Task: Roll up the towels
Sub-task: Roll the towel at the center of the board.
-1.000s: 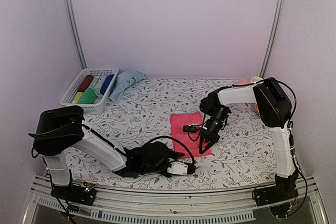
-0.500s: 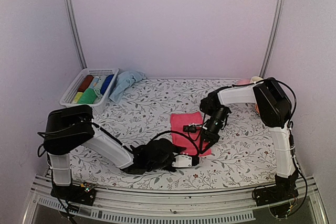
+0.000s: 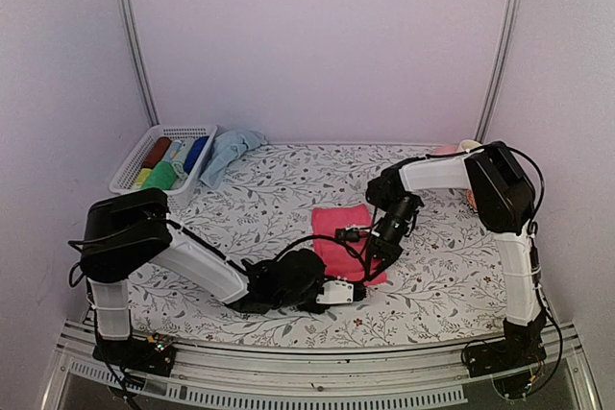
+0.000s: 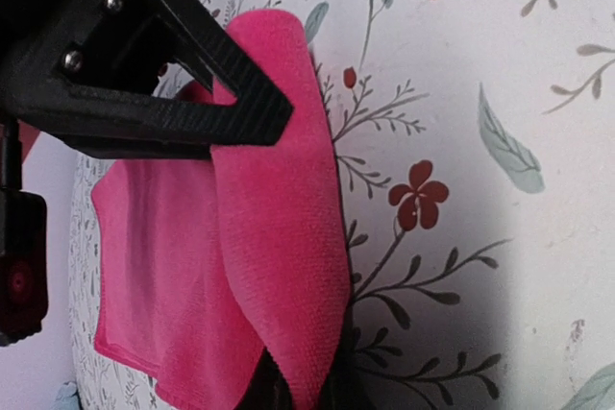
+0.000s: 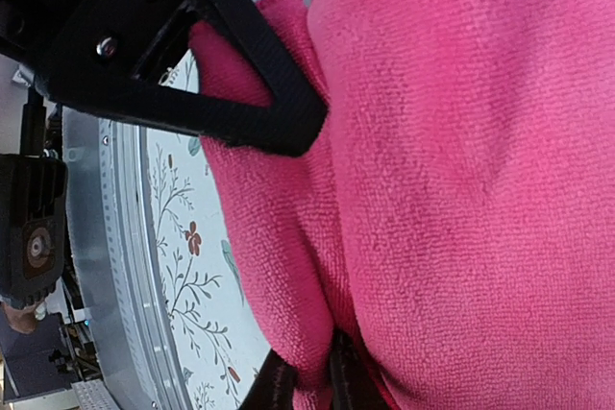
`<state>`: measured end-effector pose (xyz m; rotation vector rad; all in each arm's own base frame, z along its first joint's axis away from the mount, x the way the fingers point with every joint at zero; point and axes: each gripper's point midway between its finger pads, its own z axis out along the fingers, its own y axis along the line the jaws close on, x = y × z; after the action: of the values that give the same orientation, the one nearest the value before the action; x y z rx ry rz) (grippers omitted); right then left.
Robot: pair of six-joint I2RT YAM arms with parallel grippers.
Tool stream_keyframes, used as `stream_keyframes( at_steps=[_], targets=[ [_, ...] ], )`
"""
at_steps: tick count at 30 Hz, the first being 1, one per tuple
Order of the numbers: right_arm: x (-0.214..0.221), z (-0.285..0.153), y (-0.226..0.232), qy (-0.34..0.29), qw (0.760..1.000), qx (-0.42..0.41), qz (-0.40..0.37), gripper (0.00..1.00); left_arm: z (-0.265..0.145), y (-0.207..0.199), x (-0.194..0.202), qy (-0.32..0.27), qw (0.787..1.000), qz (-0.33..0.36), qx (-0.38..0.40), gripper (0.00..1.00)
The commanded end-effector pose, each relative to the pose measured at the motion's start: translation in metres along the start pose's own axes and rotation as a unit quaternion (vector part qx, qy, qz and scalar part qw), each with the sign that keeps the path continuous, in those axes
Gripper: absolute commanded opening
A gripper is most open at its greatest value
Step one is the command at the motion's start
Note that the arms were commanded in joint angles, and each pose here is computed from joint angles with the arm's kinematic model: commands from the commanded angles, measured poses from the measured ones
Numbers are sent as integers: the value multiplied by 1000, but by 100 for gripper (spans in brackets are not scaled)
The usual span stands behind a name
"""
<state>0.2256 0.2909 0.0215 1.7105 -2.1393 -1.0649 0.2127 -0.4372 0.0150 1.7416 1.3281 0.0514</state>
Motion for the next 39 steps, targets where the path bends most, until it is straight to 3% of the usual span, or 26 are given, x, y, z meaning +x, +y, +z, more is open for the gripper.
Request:
stream_keyframes(
  at_steps=[1,4,10,16,24,32,39],
  targets=[
    [-6,-24,-18,-11,994,88,-58,24,-5,-41,24,30,992,-35,118,0],
    [-9,-41,-10,-25,986,130,-102,38,-6,-41,24,29,987,-70,144,0],
    [-10,-69,-2,-53,950,242,-189,53,-11,-40,23,25,968,-145,202,0],
    [-7,-80,7,-99,904,326,-258,56,-12,-36,21,21,946,-204,253,0],
    [-10,-95,33,-165,808,422,-376,63,-3,-39,29,43,913,-268,305,0],
    [-2,-53,54,-130,763,421,-474,67,1,-39,30,39,881,-319,347,0],
    [-15,-37,35,-109,756,455,-457,66,4,-41,33,43,861,-345,372,0]
  ],
)
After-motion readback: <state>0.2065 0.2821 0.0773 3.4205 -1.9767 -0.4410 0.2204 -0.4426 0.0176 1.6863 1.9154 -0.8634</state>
